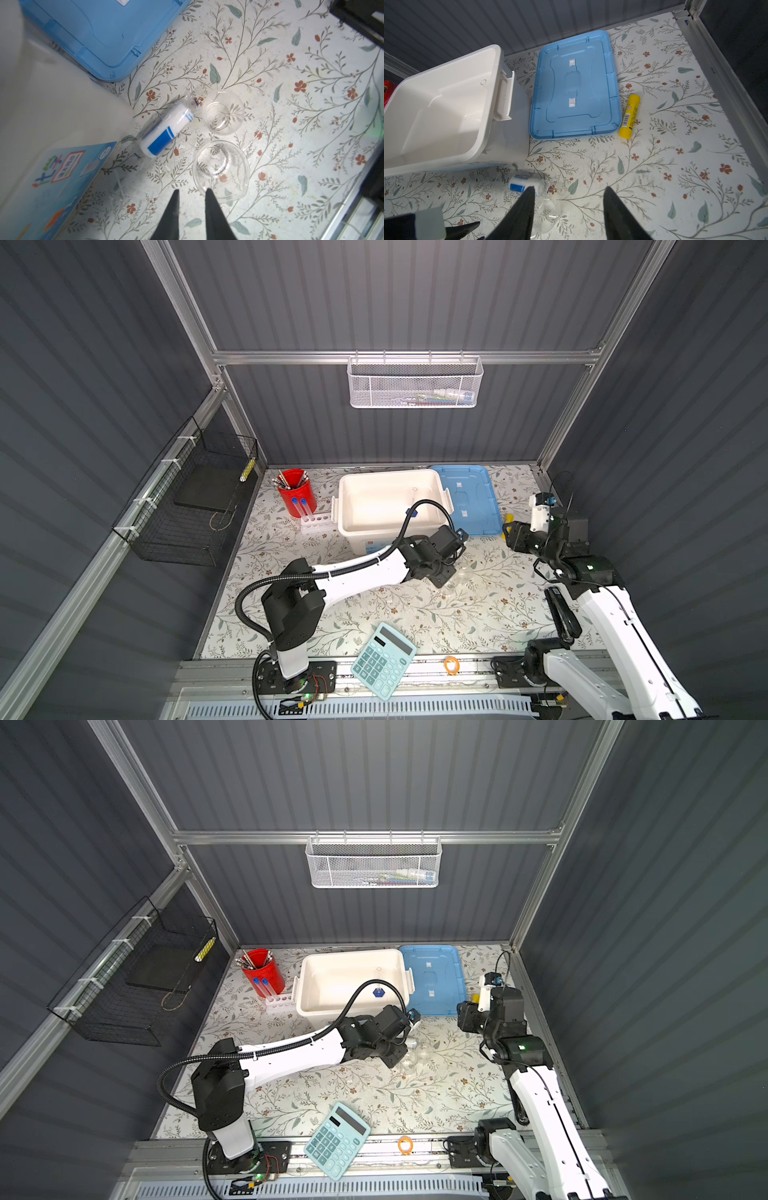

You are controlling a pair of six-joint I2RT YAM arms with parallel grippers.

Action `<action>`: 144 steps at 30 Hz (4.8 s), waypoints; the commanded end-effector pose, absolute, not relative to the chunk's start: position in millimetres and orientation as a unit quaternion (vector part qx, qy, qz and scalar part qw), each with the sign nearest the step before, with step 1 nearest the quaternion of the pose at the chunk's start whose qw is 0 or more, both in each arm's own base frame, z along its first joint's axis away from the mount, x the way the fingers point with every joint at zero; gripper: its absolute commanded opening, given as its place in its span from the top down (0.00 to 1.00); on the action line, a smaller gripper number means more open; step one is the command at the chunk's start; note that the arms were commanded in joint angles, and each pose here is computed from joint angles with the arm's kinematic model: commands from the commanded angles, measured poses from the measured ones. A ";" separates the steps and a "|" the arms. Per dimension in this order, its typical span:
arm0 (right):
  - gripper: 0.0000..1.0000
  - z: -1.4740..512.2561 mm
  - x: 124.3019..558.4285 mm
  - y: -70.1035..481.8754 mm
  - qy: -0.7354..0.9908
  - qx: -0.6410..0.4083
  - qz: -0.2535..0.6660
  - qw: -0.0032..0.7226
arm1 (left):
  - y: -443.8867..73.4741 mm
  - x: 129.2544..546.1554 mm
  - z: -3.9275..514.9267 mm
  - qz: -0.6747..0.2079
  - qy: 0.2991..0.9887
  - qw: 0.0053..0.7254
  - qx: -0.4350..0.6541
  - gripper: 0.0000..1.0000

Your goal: Organize the chemistry lab equipment

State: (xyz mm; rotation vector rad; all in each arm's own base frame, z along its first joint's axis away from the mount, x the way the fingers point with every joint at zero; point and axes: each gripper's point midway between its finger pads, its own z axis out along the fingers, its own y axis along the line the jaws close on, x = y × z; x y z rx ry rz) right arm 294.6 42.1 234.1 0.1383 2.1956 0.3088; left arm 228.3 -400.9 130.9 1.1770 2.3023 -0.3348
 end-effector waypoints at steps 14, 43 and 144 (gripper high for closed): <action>0.46 227.9 294.3 40.9 0.886 0.058 0.125 0.442 | -406.4 228.7 94.7 -0.155 0.862 0.206 0.436 0.71; 0.46 222.6 299.1 39.0 0.889 0.061 0.125 0.436 | -406.2 233.2 70.5 -0.128 0.865 0.174 0.452 0.88; 0.46 196.3 314.0 53.2 0.895 0.080 0.178 0.402 | -199.0 484.7 127.0 -0.005 0.909 0.193 0.369 1.00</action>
